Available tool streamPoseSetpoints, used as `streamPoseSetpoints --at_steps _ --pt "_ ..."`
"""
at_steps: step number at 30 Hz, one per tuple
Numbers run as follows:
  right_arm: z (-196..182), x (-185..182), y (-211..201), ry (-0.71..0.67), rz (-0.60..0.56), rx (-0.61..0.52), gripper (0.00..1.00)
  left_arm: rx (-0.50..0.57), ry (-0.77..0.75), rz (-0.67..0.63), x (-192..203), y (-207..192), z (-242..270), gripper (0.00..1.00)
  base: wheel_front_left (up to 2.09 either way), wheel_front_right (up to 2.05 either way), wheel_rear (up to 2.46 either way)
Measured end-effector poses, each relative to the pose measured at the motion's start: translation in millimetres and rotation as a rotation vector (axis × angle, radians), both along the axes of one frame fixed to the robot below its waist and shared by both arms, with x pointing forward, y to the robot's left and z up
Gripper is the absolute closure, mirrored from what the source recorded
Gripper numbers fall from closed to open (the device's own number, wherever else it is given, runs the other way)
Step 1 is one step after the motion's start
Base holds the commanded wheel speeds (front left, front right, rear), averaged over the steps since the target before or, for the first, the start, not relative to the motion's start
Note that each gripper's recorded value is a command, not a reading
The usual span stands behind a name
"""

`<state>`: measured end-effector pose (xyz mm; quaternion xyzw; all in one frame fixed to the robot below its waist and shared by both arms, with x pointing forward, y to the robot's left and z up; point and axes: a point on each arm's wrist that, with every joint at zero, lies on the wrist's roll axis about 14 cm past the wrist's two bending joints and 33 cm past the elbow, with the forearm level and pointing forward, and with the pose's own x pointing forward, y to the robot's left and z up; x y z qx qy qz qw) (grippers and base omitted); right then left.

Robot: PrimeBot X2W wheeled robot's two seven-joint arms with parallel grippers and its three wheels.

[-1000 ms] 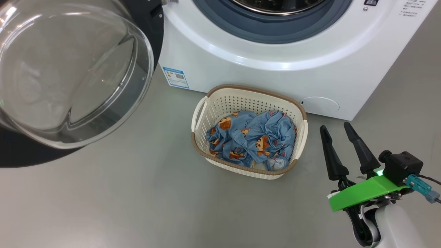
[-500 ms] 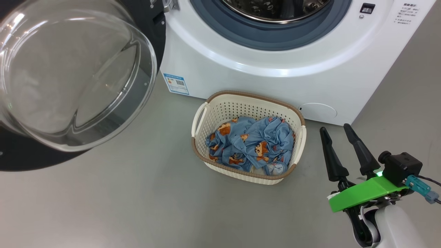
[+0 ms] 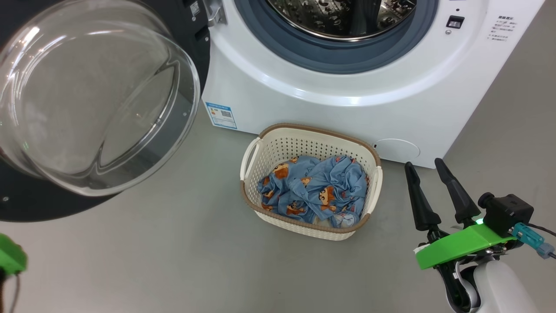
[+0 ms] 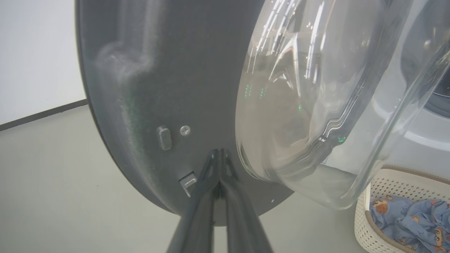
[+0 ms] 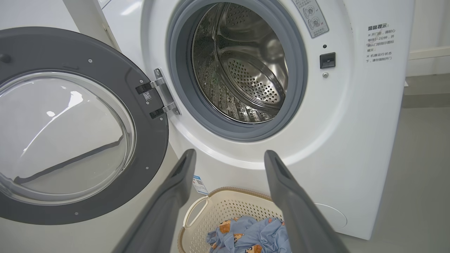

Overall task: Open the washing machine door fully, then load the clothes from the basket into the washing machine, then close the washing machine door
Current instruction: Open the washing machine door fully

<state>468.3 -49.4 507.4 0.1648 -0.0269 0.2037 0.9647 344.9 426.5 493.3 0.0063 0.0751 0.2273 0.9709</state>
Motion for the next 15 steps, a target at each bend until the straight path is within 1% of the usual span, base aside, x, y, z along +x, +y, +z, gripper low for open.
streamPoseSetpoints --at_steps 1,2,3,4,9,15 --pt "0 0 -1 -0.001 -0.003 0.000 0.00 -0.004 -0.010 -0.011 1 -6 -1 0.91 0.00 0.00 0.00" --pt "1 0 -2 -0.002 -0.005 0.000 0.00 -0.010 -0.017 -0.017 1 -12 -2 0.70 0.00 0.00 0.00" --pt "2 0 -3 -0.003 -0.009 0.000 0.00 -0.014 -0.029 -0.024 1 -17 -2 0.29 0.00 0.00 0.00" --pt "2 0 -5 -0.004 -0.014 0.000 0.00 -0.016 -0.041 -0.031 2 -23 -2 0.00 0.00 0.00 0.00" --pt "5 -4 -13 -0.010 -0.034 -0.004 0.00 -0.016 -0.108 -0.073 5 -51 7 0.00 0.00 0.00 0.00" --pt "5 -12 -28 -0.008 -0.065 -0.015 0.00 -0.050 -0.177 -0.136 7 -91 16 0.00 0.00 0.00 0.00"
